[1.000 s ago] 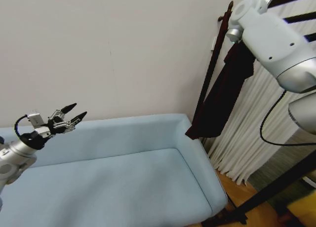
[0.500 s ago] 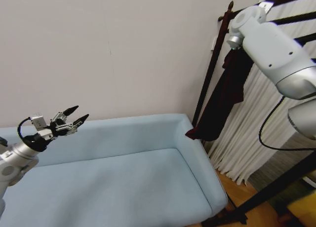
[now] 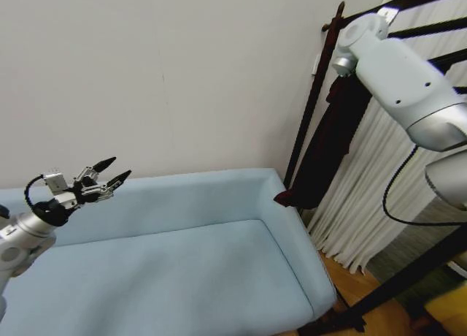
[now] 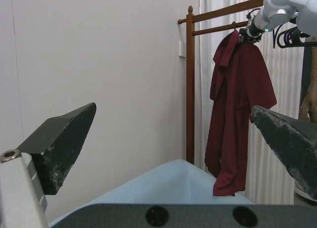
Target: Pick up the clothes from the sofa and hang them on the clothes hanger.
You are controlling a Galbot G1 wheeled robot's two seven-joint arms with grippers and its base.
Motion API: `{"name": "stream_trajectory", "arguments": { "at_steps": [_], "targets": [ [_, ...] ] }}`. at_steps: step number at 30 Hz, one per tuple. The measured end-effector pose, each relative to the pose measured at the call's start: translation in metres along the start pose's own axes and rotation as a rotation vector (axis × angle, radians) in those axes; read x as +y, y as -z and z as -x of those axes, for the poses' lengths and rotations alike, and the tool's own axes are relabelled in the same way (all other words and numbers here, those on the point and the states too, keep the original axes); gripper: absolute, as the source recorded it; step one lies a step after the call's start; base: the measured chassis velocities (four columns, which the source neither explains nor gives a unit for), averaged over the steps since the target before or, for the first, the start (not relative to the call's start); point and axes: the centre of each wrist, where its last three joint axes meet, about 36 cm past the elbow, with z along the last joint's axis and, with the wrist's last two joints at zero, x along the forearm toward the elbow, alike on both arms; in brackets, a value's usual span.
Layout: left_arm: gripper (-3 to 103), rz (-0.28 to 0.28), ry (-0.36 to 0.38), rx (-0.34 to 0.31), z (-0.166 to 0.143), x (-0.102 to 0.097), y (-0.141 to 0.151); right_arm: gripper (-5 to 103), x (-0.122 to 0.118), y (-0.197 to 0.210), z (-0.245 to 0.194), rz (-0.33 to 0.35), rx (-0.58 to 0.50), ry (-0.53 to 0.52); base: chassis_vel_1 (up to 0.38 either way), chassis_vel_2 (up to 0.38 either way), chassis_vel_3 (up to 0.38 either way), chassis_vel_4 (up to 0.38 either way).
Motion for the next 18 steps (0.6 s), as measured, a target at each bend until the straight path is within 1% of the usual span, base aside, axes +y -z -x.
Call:
{"name": "stream_trajectory", "arguments": {
  "at_steps": [1, 3, 8, 9, 10, 11, 13, 14, 18],
  "targets": [
    [100, 0.000, 0.000, 0.000, 0.000, 0.000, 0.000, 10, -0.001, 0.000, -0.001, -0.005, -0.004, 0.002, 0.000, 0.000, 0.000, 0.000],
    [100, -0.001, 0.000, -0.001, 0.000, 0.000, 0.000, 10, -0.001, 0.000, -0.002, -0.012, -0.010, 0.004, 0.000, 0.000, 0.000, 0.000],
    [100, -0.007, 0.000, -0.005, 0.000, -0.001, -0.004, 37, -0.001, 0.001, -0.016, -0.040, -0.040, 0.018, 0.000, 0.000, 0.000, 0.000],
    [100, -0.007, 0.000, -0.005, 0.000, -0.001, -0.004, 37, -0.001, 0.001, -0.016, -0.040, -0.040, 0.018, 0.000, 0.000, 0.000, 0.000],
    [100, -0.008, 0.000, -0.006, 0.000, -0.001, -0.004, 43, 0.000, 0.002, -0.018, -0.044, -0.044, 0.019, 0.000, 0.000, 0.000, 0.000],
    [100, -0.009, -0.001, -0.007, 0.000, -0.001, -0.005, 43, 0.002, 0.002, -0.021, -0.046, -0.047, 0.018, 0.000, 0.000, 0.000, 0.000],
    [100, -0.011, -0.005, -0.007, -0.001, -0.001, -0.006, 54, 0.004, 0.001, -0.027, -0.054, -0.056, 0.019, 0.000, 0.000, 0.000, 0.000],
    [100, -0.011, -0.005, -0.007, -0.001, -0.001, -0.006, 54, 0.004, 0.001, -0.027, -0.054, -0.056, 0.019, 0.000, 0.000, 0.000, 0.000],
    [100, -0.016, -0.004, -0.009, -0.003, -0.003, -0.009, 76, 0.006, -0.007, -0.046, -0.082, -0.078, 0.032, 0.000, 0.000, 0.000, 0.000]
  ]
}}
